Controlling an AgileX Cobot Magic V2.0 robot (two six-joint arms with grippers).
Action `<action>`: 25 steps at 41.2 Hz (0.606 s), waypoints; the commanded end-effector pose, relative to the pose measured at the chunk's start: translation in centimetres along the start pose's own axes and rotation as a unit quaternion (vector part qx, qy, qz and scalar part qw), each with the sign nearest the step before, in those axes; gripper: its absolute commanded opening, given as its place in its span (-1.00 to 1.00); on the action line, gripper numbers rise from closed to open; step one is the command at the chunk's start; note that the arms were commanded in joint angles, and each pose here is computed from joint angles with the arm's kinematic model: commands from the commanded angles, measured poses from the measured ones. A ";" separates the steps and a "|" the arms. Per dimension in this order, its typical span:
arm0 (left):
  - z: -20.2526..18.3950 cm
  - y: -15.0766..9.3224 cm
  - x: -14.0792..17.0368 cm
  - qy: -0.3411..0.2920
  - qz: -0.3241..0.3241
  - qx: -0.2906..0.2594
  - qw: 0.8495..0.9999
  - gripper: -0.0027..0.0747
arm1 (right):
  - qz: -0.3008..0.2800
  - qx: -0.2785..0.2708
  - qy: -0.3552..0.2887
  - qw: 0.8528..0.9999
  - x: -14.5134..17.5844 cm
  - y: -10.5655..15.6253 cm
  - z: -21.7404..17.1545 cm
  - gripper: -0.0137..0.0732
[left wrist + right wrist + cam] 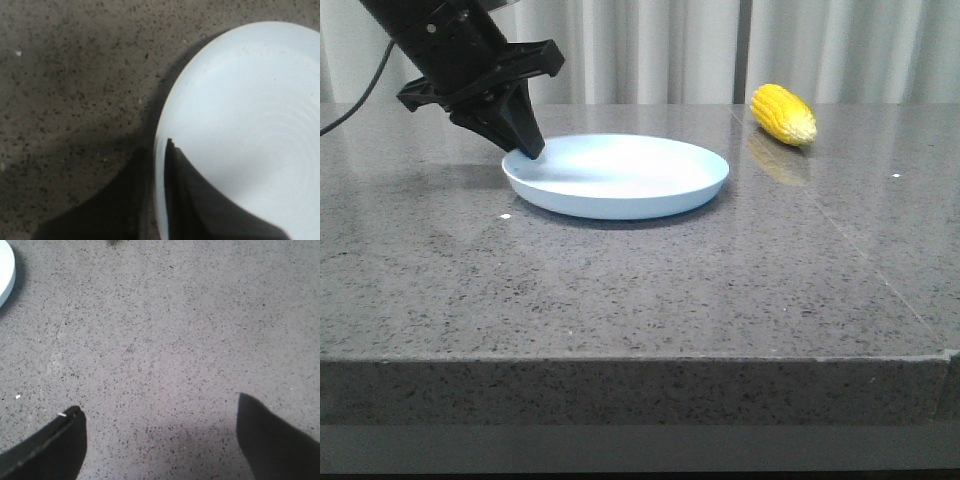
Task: Place corn on plate with both arms
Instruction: 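Push the pale blue plate with the left gripper toward the corn, then lift the left gripper off the plate and move the right gripper over the corn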
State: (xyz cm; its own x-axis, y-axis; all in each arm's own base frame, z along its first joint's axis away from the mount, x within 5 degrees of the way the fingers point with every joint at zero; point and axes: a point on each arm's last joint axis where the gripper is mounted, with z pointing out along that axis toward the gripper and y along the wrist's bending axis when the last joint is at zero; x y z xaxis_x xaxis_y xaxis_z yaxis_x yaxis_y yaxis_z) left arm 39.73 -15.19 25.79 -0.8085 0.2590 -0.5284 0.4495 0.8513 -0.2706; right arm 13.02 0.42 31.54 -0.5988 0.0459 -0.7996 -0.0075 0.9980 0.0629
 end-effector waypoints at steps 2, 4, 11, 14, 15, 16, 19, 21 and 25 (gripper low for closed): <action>-3.4 -0.7 -1.7 -0.052 -0.003 0.005 0.999 0.02 | -0.001 -0.001 -0.041 0.999 -1.4 0.1 -0.6 0.77; -4.1 -0.6 -1.9 -0.053 -0.002 0.006 0.999 0.28 | 0.001 -0.003 -0.041 0.999 -1.4 0.1 -0.6 0.77; -8.0 -1.5 -2.2 -0.063 0.045 -0.021 0.997 0.48 | 0.011 -0.014 -0.024 1.000 -1.6 0.3 0.1 0.77; -9.5 -2.7 -2.1 -0.067 0.067 -0.027 0.995 0.48 | 0.004 -0.022 -0.009 1.000 -2.1 0.5 0.6 0.77; -10.2 -3.1 -2.0 -0.069 0.074 -0.029 0.994 0.48 | 0.003 -0.026 -0.004 1.000 -2.4 0.6 0.8 0.77; -10.8 -3.7 -1.9 -0.073 0.084 -0.031 0.993 0.48 | 0.003 -0.030 0.004 1.000 -2.7 0.6 1.1 0.77; -12.3 -5.0 -1.5 -0.082 0.097 -0.042 0.991 0.48 | 0.005 -0.042 0.022 0.999 -3.8 0.9 1.9 0.77; -13.3 -5.7 -0.9 -0.084 0.107 -0.057 0.989 0.48 | 0.010 -0.052 0.032 0.998 -4.9 1.1 2.4 0.77; -14.5 -6.8 0.3 -0.086 0.122 -0.088 0.985 0.48 | 0.000 -0.063 0.062 0.996 -6.6 1.6 3.6 0.77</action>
State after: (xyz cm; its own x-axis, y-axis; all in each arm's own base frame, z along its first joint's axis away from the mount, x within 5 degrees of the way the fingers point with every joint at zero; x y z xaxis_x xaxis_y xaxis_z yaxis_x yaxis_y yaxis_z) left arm 33.52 -14.37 35.90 -0.6672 0.4151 -0.6185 0.5529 0.8324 -0.0378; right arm 18.03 1.44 32.74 -0.7260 0.0490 -0.6859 -0.0654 0.9880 0.1399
